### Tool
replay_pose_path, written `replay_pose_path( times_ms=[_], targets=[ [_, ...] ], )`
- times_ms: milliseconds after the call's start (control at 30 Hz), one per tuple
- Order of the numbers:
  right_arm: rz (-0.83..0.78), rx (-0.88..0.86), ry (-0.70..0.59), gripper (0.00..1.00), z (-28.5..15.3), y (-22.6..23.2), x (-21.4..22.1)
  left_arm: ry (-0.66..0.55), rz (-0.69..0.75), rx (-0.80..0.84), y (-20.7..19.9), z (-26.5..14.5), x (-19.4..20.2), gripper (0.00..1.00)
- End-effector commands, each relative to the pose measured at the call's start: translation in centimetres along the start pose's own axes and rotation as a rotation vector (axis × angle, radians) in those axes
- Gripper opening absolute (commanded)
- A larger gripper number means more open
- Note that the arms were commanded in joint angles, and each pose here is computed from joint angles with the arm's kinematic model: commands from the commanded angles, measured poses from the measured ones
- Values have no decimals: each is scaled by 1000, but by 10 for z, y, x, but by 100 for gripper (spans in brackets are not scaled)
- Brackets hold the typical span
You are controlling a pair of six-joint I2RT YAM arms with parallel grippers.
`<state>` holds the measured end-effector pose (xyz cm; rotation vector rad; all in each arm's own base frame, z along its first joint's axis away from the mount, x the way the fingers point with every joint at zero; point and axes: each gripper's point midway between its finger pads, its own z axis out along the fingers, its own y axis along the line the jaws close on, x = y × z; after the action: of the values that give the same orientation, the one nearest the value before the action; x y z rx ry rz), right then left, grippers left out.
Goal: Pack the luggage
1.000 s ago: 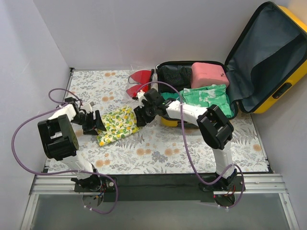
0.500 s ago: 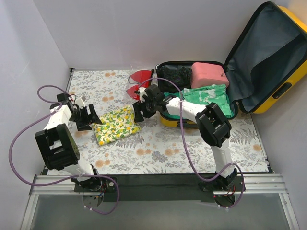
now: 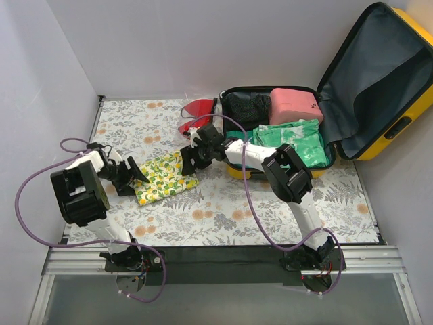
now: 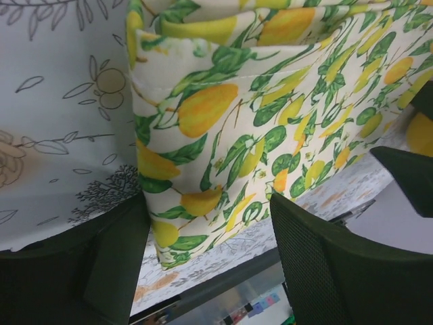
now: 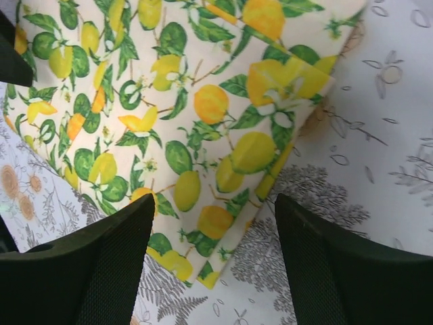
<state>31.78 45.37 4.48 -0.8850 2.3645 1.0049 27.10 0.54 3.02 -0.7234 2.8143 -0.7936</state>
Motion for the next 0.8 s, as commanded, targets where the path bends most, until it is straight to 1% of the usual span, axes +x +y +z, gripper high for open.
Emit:
replay_pose_path(
  times_ms=[0,67,100,200,233,300,333,367,400,433,467,500,533,600,667,700,767],
  targets=[
    [39,-48,55,77,18,13,20,28,-32,14,1,19,6,68],
    [41,-80,60,75,23,23,21,15,-21,23,-1,23,3,67],
    [41,-88,66,70,27,24,24,17,-7,22,-2,27,5,66],
    [40,-121,57,63,31,36,17,21,18,31,-7,31,7,59],
    [35,-135,53,55,31,39,15,16,33,38,-10,31,5,53],
    [26,-141,31,47,26,44,5,15,61,45,-16,32,4,43],
    [20,-140,24,34,25,45,2,4,73,49,-19,30,0,39],
    [11,-144,14,26,22,47,-3,-2,82,55,-22,29,-2,30],
    [-6,-147,-6,20,17,51,-11,-6,94,73,-27,27,-4,26],
    [-14,-142,-18,5,14,51,-16,-11,104,84,-31,26,-5,22],
    [-23,-141,-29,1,10,53,-21,-35,125,96,-39,19,-12,12],
    [-41,-134,-54,1,3,55,-30,-42,148,112,-46,15,-14,5],
    [-50,-132,-68,1,-2,57,-37,-59,164,122,-52,10,-17,1],
    [-80,-133,-108,1,-17,65,-53,-127,228,150,-73,-11,-30,0],
    [-112,-121,-144,1,-30,69,-67,-164,279,176,-90,-26,-36,0],
    [-139,-118,-180,1,-44,75,-79,-218,335,190,-107,-42,-45,0],
    [-189,-72,-222,1,-61,71,-94,-251,383,205,-124,-56,-49,0]
  ],
)
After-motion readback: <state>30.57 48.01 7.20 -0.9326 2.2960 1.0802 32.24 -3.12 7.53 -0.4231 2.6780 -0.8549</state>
